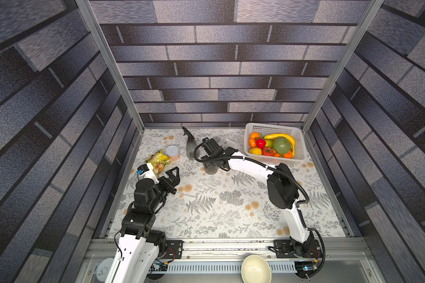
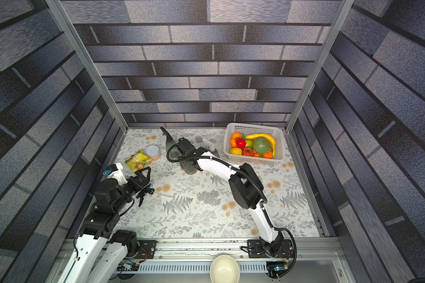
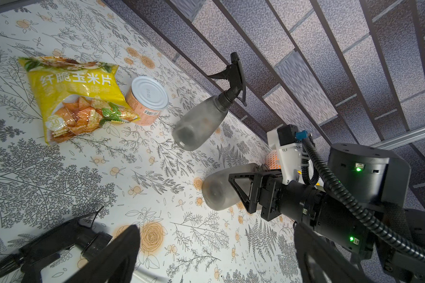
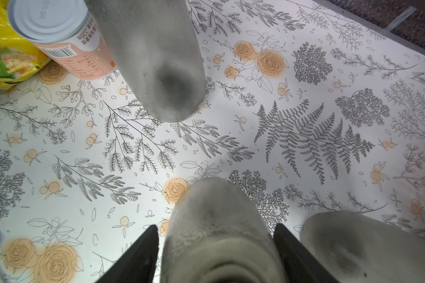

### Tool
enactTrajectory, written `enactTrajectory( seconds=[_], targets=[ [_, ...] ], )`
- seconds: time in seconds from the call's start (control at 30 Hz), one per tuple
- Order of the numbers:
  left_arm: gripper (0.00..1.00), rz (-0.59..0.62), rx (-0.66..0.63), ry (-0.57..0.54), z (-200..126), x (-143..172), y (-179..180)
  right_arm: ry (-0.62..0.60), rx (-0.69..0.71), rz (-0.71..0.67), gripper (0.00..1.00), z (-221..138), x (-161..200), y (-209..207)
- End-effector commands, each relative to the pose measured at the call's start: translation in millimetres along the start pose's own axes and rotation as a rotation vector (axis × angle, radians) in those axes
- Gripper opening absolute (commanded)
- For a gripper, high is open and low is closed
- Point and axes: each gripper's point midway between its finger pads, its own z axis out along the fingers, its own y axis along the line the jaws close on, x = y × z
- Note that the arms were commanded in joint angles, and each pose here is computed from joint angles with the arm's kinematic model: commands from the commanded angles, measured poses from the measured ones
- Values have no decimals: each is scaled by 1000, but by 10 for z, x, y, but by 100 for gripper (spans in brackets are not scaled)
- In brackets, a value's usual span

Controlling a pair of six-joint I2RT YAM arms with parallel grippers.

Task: Attach spray nozzles to spray bottles
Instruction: Pick up the spray bottle from the center of the board.

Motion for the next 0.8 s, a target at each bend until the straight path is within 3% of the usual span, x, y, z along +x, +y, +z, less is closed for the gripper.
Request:
enactTrajectory(
  seconds=[0.0,0.43,0.6,0.77],
  targets=[
    [100,31,26,-9,3,-44,-65,-2,-16,0,70,98,50,7],
    [99,60,58,-6,22,-73,-149,-100,-91,21,64,-348,-139,43],
    [99,82,108,15,51,-50,-266,-151,-127,34,63,-744,-275,32],
    [100,208,186,61,123,82,-539,-180,-163,47,62,-1212,-309,-13]
  ],
)
